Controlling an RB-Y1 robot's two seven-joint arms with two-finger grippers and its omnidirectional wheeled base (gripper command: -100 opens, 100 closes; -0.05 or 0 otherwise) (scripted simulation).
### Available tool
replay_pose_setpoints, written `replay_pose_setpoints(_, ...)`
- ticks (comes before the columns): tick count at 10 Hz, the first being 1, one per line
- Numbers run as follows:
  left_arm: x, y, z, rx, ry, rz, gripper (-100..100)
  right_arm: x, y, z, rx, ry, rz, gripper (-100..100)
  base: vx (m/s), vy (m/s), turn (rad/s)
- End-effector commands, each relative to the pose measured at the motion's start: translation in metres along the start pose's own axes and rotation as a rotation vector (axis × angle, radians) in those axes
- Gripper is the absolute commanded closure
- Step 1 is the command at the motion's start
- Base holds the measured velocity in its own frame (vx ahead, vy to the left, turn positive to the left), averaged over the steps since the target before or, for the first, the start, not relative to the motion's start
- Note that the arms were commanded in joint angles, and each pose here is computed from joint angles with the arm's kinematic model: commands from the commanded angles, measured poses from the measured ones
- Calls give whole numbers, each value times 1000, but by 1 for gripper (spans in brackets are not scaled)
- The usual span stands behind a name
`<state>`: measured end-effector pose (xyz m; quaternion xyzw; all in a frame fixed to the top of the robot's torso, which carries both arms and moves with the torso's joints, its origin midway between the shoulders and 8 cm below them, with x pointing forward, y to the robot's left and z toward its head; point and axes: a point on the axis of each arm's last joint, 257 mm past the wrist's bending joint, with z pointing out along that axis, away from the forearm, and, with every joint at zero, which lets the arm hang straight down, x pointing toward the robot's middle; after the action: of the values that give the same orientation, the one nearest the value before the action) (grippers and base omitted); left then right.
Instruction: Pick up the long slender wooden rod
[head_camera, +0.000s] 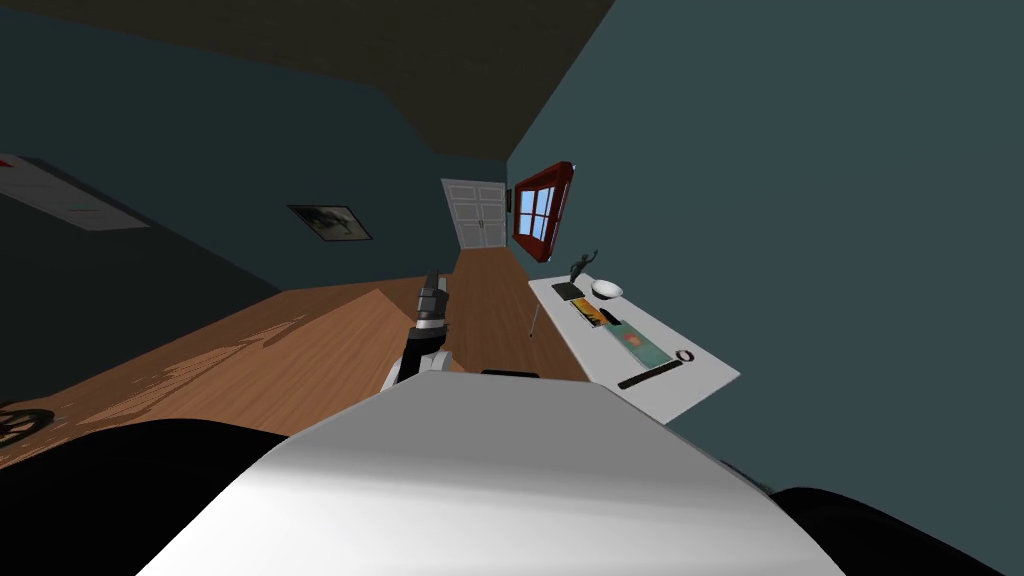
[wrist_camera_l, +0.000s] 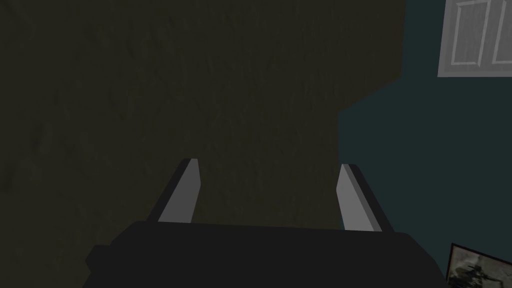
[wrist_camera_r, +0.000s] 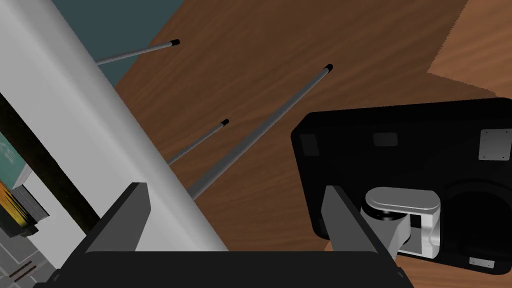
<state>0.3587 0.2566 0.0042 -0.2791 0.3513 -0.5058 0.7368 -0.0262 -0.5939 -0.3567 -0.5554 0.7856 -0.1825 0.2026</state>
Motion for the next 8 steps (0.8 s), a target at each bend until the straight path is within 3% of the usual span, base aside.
replay_pose_setpoints(1,0,0,0,0,0,0,0,10,6,-14,-62,1,-100,-100,184,35,47)
replay_pose_setpoints(2,0,0,0,0,0,0,0,16,12,-24,-111,-1,-161,-100,275,25,104)
replay_pose_setpoints(3,0,0,0,0,0,0,0,17,10,-24,-113,-2,-177,-100,213,33,50)
replay_pose_setpoints(5,0,0,0,0,0,0,0,27,15,-41,-203,-19,-306,-100,206,28,79)
replay_pose_setpoints(6,0,0,0,0,0,0,0,27,15,-41,-203,-19,-308,-100,164,16,35)
replay_pose_setpoints(8,0,0,0,0,0,0,0,34,17,-54,-274,-44,-409,-100,167,15,61)
